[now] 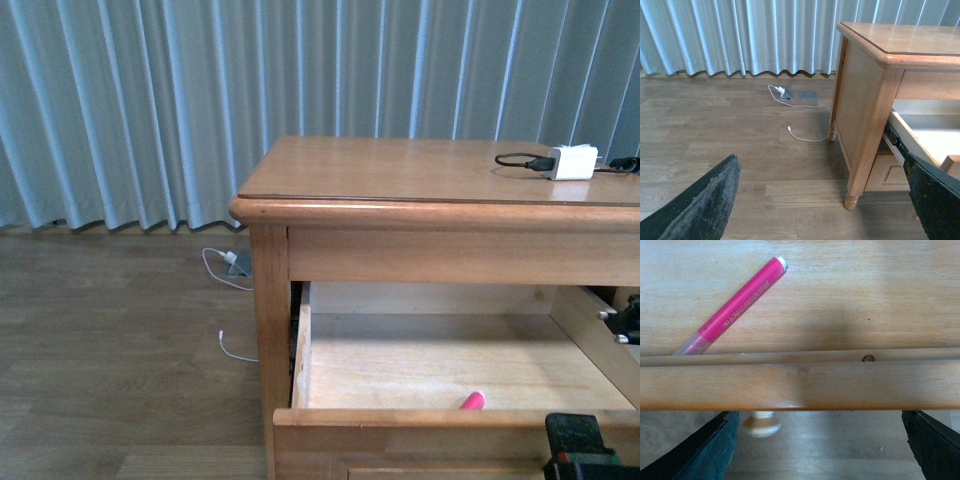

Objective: Place pink marker in drawer with both arms

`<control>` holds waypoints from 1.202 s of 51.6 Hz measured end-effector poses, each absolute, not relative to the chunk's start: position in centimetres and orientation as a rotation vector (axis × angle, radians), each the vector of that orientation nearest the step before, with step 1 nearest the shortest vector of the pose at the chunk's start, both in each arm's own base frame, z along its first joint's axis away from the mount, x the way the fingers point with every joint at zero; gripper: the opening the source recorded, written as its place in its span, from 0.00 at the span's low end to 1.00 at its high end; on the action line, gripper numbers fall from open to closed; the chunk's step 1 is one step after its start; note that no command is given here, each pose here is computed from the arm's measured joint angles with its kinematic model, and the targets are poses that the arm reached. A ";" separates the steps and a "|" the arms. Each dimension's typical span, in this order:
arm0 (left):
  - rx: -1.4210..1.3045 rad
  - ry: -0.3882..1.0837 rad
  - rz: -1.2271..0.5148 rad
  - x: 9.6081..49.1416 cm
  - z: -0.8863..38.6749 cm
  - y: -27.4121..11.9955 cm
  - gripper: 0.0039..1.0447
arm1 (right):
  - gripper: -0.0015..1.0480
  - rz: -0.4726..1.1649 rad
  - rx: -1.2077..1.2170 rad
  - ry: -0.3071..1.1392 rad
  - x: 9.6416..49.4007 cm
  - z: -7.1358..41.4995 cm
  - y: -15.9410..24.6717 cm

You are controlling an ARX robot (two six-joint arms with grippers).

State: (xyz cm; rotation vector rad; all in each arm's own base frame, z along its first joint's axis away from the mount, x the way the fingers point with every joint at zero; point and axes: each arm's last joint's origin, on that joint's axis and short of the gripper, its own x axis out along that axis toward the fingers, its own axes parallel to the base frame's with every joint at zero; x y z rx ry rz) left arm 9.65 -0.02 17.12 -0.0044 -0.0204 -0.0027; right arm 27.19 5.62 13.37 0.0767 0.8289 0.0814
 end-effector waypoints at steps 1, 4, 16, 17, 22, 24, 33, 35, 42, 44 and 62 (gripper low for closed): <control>-0.004 -0.020 -0.003 9.7 17.1 0.0 0.94 | 0.92 0.083 0.085 0.818 27.5 13.3 5.7; -0.004 -0.020 -0.003 9.7 17.1 0.0 0.94 | 0.92 0.087 0.103 0.780 28.7 13.3 5.7; -0.004 -0.020 -0.003 9.7 17.1 0.0 0.94 | 0.92 0.115 0.136 0.635 32.6 13.2 6.0; -0.004 -0.020 -0.003 9.7 17.1 0.0 0.94 | 0.92 0.116 0.138 0.626 32.9 13.1 6.0; -0.004 -0.020 -0.002 9.7 17.1 0.0 0.94 | 0.92 0.120 0.131 0.585 34.1 12.6 6.2; -0.004 -0.020 -0.003 9.7 17.1 0.0 0.94 | 0.92 0.116 0.123 0.555 34.6 12.2 6.3; -0.004 -0.020 -0.003 9.7 17.1 0.0 0.94 | 0.92 0.113 0.110 0.460 36.7 11.2 6.6; -0.004 -0.020 -0.003 9.7 17.1 0.0 0.94 | 0.92 0.112 0.108 0.445 37.1 11.0 6.6; -0.004 -0.020 -0.003 9.7 17.1 0.0 0.94 | 0.92 0.106 0.107 0.403 38.4 10.5 6.8; -0.004 -0.020 -0.003 9.7 17.1 0.0 0.94 | 0.92 0.103 0.106 0.391 38.8 10.4 6.9; -0.004 -0.020 -0.003 9.7 17.1 0.0 0.94 | 0.92 0.084 0.080 0.349 39.7 9.6 7.0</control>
